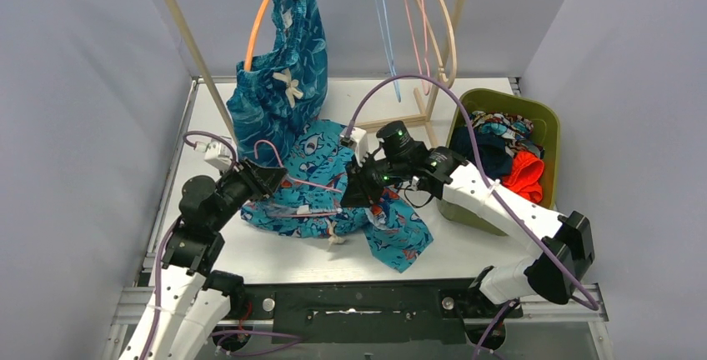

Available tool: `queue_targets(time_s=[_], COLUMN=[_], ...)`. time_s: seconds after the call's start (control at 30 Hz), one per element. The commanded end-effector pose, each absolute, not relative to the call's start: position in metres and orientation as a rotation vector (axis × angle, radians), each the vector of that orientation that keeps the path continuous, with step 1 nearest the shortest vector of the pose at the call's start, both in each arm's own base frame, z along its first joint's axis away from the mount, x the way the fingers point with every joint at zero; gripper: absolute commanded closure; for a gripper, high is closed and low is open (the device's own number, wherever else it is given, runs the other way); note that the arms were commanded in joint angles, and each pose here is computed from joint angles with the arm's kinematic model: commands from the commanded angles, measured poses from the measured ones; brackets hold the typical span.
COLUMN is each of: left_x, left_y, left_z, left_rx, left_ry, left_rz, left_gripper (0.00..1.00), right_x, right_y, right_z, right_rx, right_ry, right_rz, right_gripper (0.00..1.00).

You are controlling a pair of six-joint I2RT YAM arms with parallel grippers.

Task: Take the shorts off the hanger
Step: Pick up the hanger from the clothes rod.

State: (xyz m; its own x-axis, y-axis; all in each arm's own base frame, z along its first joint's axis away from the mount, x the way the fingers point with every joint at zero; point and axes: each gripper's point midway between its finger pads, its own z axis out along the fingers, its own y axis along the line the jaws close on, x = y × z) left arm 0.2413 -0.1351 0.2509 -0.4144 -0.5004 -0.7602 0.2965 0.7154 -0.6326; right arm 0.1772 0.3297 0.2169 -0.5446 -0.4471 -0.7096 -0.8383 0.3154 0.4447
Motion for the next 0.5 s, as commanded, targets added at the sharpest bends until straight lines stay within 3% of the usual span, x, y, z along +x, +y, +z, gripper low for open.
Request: queue_targets(time_s=[0.0, 0.2, 0.27, 0.33, 0.47], left_x=[0.249, 0.255, 0.257, 0.259, 0.260], left_y=[-0.143, -0.147, -0.144, -0.142, -0.141], left_z=[0.265, 0.263, 0.269, 0.272, 0.268], left_rx=[-0.224, -0.249, -0.285, -0.314, -0.335], left_ry=[1.740, 1.738, 1.706, 1.678, 1.686], left_rz=[-0.977, -0.988, -0.990, -1.006, -0.999], left_gripper=[0.65, 0.64, 0.73, 0.88, 0.92], right_x=[0.183, 0.183, 0.184, 0.184, 0.182], right_y=[0.348, 0.350, 0.350, 0.350, 0.349], right_z=[0.242, 0.239, 0.237, 0.237, 0.238], right_rx=[-1.103, -1.096, -1.096, -1.094, -1.100], right_ry=[1.998, 2.017, 2.022, 2.026, 2.026], right_rz=[1.184, 1.182, 1.181, 1.178, 1.180], right_gripper=[1.00, 1.00, 1.00, 1.00, 1.00])
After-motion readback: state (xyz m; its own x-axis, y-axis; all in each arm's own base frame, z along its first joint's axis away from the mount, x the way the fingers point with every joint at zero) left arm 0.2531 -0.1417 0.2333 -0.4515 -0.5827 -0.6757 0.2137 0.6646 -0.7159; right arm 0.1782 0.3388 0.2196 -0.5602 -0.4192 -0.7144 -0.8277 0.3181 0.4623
